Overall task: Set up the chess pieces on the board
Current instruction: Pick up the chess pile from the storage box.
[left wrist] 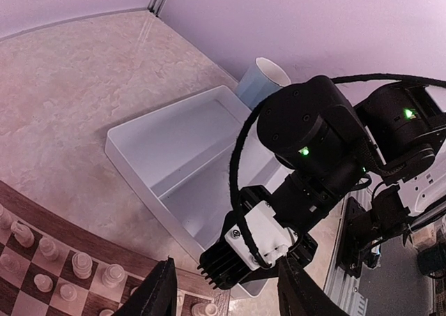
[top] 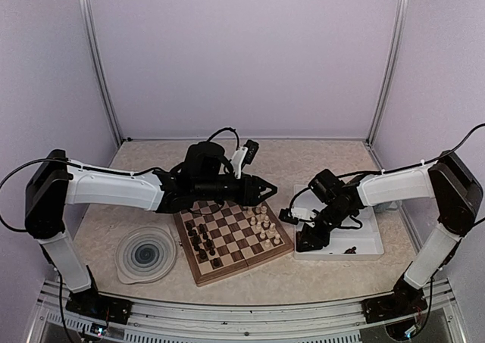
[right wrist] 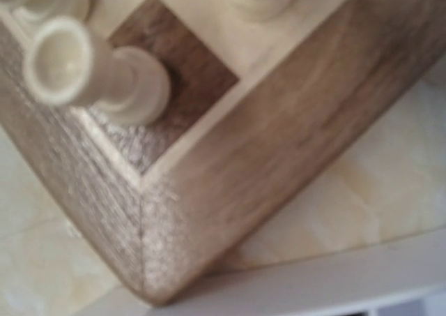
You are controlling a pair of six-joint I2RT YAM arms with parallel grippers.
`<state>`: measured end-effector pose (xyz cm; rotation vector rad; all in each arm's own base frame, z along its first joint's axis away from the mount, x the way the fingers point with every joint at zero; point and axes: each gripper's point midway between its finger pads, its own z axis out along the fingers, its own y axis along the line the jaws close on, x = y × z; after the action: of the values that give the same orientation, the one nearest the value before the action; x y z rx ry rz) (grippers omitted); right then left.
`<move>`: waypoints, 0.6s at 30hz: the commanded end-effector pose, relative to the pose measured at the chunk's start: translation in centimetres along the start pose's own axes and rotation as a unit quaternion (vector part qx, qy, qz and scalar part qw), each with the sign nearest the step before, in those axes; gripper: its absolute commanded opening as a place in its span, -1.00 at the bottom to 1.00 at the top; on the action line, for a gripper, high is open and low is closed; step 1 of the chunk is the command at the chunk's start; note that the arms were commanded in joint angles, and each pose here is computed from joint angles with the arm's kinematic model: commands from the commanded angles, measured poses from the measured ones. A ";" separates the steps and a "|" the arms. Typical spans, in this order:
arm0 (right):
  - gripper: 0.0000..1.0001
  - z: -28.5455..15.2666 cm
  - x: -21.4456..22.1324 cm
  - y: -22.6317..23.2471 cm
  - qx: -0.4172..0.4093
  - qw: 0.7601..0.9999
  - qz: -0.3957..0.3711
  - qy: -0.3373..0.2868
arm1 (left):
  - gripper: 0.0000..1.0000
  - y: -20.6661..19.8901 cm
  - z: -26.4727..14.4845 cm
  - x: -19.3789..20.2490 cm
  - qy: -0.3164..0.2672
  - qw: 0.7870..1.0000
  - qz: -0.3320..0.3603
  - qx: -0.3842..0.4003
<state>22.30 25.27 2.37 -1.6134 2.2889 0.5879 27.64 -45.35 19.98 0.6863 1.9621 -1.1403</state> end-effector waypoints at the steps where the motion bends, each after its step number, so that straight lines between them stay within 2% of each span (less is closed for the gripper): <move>1: -0.25 0.0 -1.4 -0.9 0.024 0.999 -0.001 -0.024 | 0.00 -0.5 -0.7 -0.4 -0.008 1.000 0.006 0.000; 7: -0.59 -0.4 -1.0 -2.8 0.057 0.998 0.019 -0.022 | 0.00 -0.7 -0.7 -0.1 -0.007 1.000 0.003 0.002; 18: -0.69 -4.4 -2.2 -1.0 0.063 0.994 -0.045 -0.072 | 0.00 -0.5 0.3 1.6 0.019 1.000 -0.004 0.011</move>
<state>23.74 24.48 4.69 -1.5480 2.1984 0.5151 27.00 -45.31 19.07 0.6993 1.9829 -1.1383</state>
